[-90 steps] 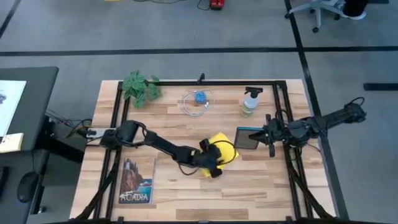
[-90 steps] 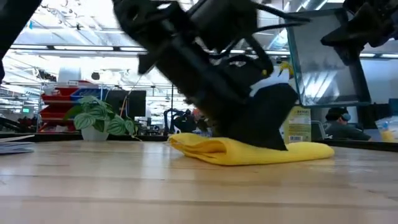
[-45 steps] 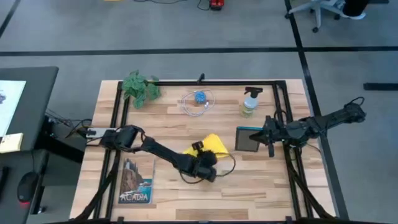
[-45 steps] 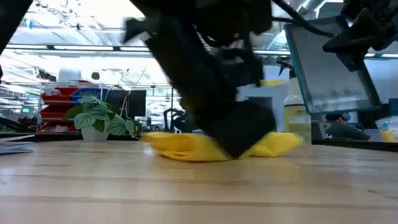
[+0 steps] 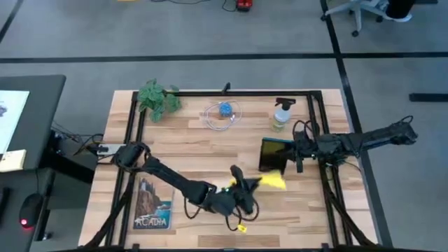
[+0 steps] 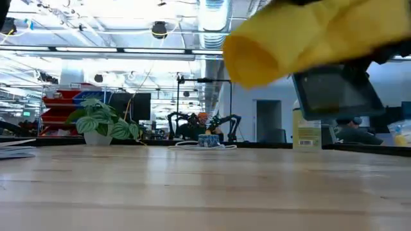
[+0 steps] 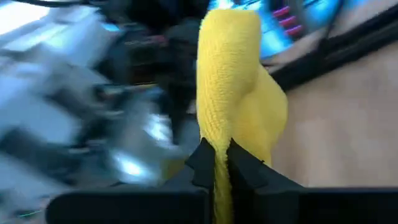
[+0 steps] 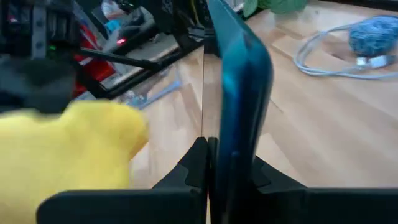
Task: Apply microfiber cloth
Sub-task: Wipe the tablet with the yellow microfiber cloth
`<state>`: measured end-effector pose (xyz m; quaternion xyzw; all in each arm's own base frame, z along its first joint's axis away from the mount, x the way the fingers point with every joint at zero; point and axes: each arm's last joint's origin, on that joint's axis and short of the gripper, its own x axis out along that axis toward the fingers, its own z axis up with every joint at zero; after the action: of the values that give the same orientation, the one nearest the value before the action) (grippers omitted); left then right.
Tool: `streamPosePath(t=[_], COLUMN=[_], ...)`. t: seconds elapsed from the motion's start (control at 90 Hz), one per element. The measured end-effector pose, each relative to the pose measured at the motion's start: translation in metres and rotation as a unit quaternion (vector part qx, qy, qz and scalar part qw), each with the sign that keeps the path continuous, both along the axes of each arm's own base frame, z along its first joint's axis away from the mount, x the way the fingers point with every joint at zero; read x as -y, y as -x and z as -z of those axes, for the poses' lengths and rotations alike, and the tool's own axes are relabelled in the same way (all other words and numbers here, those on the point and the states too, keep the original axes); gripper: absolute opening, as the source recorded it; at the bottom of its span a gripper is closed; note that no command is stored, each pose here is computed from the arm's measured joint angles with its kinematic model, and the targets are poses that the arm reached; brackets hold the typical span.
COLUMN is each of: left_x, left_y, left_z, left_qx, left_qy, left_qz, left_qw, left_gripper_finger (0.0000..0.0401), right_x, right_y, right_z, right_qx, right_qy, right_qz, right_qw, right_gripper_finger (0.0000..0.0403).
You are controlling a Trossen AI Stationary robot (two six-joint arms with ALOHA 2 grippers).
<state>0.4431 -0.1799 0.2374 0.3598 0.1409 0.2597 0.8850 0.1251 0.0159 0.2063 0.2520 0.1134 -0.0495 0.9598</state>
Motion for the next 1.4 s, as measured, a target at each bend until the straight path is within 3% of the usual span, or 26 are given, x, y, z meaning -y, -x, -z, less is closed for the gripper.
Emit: streamPosePath(t=[0.122, 0.444, 0.778, 1.067, 1.244, 1.4], left_x=[-0.019, -0.074, -0.049, -0.057, -0.057, -0.061], left_y=[-0.006, -0.028, -0.033, -0.035, -0.043, -0.042], left_z=[-0.009, 0.012, 0.063, 0.045, 0.042, 0.049], left_qx=[0.004, 0.010, -0.009, 0.032, -0.006, -0.016], left_qy=[-0.040, -0.017, 0.024, 0.038, 0.074, 0.078], left_qz=[-0.043, -0.123, -0.069, -0.088, -0.002, -0.050], left_qw=[0.998, 0.992, 0.997, 0.995, 0.997, 0.996], left_gripper_finger=[0.0000, 0.0000, 0.0000, 0.0000, 0.0000, 0.0000], right_x=[0.001, -0.001, -0.002, -0.002, -0.002, -0.002], right_y=[0.000, -0.001, -0.002, -0.004, -0.004, -0.006], right_z=[0.000, -0.002, -0.003, -0.008, -0.011, -0.010], right_qx=[-0.001, 0.011, 0.022, 0.043, 0.057, 0.055], right_qy=[-0.001, -0.006, -0.006, -0.007, 0.004, 0.012], right_qz=[0.001, -0.005, -0.005, -0.001, -0.010, -0.002], right_qw=[1.000, 1.000, 1.000, 0.999, 0.998, 0.998], right_gripper_finger=[0.0017, 0.0017, 0.0017, 0.0017, 0.0017, 0.0017])
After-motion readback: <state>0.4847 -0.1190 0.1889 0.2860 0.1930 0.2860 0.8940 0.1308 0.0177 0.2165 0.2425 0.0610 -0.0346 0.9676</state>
